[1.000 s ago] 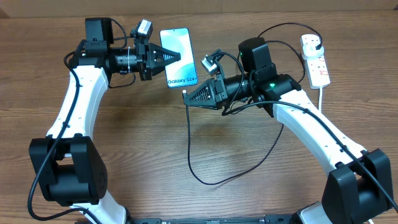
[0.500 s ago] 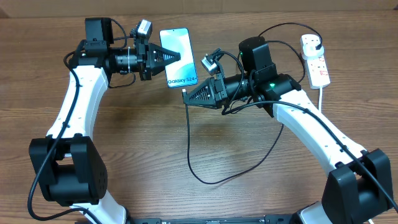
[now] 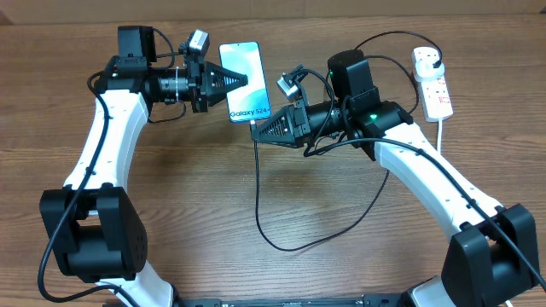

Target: Plug charger to phone and switch on socket

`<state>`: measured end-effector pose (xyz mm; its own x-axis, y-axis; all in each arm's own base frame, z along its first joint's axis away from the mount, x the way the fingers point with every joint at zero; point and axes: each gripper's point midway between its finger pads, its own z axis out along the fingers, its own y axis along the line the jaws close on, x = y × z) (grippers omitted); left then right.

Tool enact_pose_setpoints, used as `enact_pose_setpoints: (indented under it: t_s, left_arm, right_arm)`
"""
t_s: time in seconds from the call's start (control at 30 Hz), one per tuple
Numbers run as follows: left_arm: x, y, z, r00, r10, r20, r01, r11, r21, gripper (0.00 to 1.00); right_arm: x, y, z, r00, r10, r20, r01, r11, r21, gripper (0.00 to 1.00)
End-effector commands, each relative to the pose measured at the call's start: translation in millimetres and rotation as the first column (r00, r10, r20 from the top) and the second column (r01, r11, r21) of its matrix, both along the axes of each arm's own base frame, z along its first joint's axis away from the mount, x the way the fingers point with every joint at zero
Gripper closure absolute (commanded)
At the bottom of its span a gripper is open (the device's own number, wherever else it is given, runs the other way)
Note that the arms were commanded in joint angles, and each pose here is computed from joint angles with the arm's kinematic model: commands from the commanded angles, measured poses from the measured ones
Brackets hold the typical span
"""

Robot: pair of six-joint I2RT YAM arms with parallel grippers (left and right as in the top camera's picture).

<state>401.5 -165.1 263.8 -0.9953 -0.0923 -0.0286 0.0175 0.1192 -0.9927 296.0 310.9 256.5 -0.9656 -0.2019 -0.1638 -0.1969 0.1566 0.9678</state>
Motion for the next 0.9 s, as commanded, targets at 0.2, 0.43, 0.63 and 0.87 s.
enact_pose_setpoints:
  t_s: [0.2,0.43,0.63,0.87]
  left_arm:
    - [-5,-6,4,0.999,-0.034,0.037,0.034,0.999,-0.02,0.96]
    - [-1,-5,-4,1.0,-0.006,0.028,0.005,1.0,0.022,0.96]
    - [-2,-5,-4,1.0,-0.008,0.018,0.007,1.0,0.02,0.96]
    - [-4,-6,0,1.0,-0.022,0.018,0.022,1.0,-0.002,0.96]
  right_arm:
    - [3,0,17,0.998,-0.015,0.056,0.014,1.0,0.014,0.96]
    - [1,1,18,0.999,-0.005,0.051,0.004,1.0,0.018,0.96]
    - [1,0,17,0.999,-0.008,0.054,0.007,1.0,0.015,0.96]
    - [4,-2,3,0.999,-0.044,0.029,0.045,0.998,-0.044,0.96]
